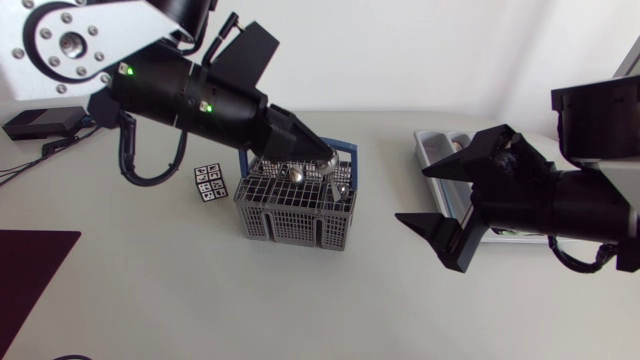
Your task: Transfer all utensils from the basket to the drawer tray.
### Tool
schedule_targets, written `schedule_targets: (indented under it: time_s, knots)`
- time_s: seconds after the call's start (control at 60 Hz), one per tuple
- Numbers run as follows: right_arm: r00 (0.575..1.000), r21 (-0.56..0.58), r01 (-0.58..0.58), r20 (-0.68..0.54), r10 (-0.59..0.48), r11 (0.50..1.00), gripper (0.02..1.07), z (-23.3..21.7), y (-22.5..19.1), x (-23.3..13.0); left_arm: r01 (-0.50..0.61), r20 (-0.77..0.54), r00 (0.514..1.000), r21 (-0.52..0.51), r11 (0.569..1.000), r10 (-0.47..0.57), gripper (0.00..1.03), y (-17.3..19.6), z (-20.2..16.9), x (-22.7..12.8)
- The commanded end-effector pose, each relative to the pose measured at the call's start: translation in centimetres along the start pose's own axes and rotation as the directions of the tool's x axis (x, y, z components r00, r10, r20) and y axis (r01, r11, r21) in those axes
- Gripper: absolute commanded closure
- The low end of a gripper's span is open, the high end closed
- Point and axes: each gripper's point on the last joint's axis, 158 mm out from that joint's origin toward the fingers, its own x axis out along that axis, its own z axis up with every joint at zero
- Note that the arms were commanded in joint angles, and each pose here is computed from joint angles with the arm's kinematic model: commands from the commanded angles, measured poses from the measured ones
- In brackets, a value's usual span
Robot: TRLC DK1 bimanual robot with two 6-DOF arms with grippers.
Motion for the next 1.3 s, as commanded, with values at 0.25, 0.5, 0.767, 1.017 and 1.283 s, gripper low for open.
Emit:
schedule_targets:
  time_s: [0.25, 0.5, 0.767, 1.017, 1.283]
  knots:
    - [0.969, -0.058, -0.226, 0.087, 0.230, 0.972, 0.07, 2.4, 5.2, 0.8, 0.121, -0.061, 0.992, 0.201, 0.972, -0.111, 1.00, -4.8, -2.8, 1.2]
    - [0.949, -0.123, -0.281, 0.111, 0.294, 0.952, 0.32, 3.6, 7.4, 1.6, 0.212, -0.070, 0.977, 0.199, 0.957, -0.202, 1.00, -7.3, -2.8, 1.3]
    - [0.943, -0.156, -0.281, 0.137, 0.302, 0.947, 0.79, 4.5, 8.0, 1.6, 0.227, -0.071, 0.973, 0.184, 0.956, -0.218, 1.00, -7.4, -2.7, 1.0]
    - [0.943, -0.149, -0.292, 0.121, 0.311, 0.945, 0.97, 4.1, 8.3, 1.7, 0.221, -0.061, 0.975, 0.180, 0.958, -0.213, 1.00, -7.0, -2.5, 0.6]
    - [0.933, -0.132, -0.330, 0.106, 0.344, 0.935, 1.02, 3.5, 9.0, 1.7, 0.208, -0.042, 0.978, 0.177, 0.962, -0.204, 0.75, -6.7, -1.9, 0.3]
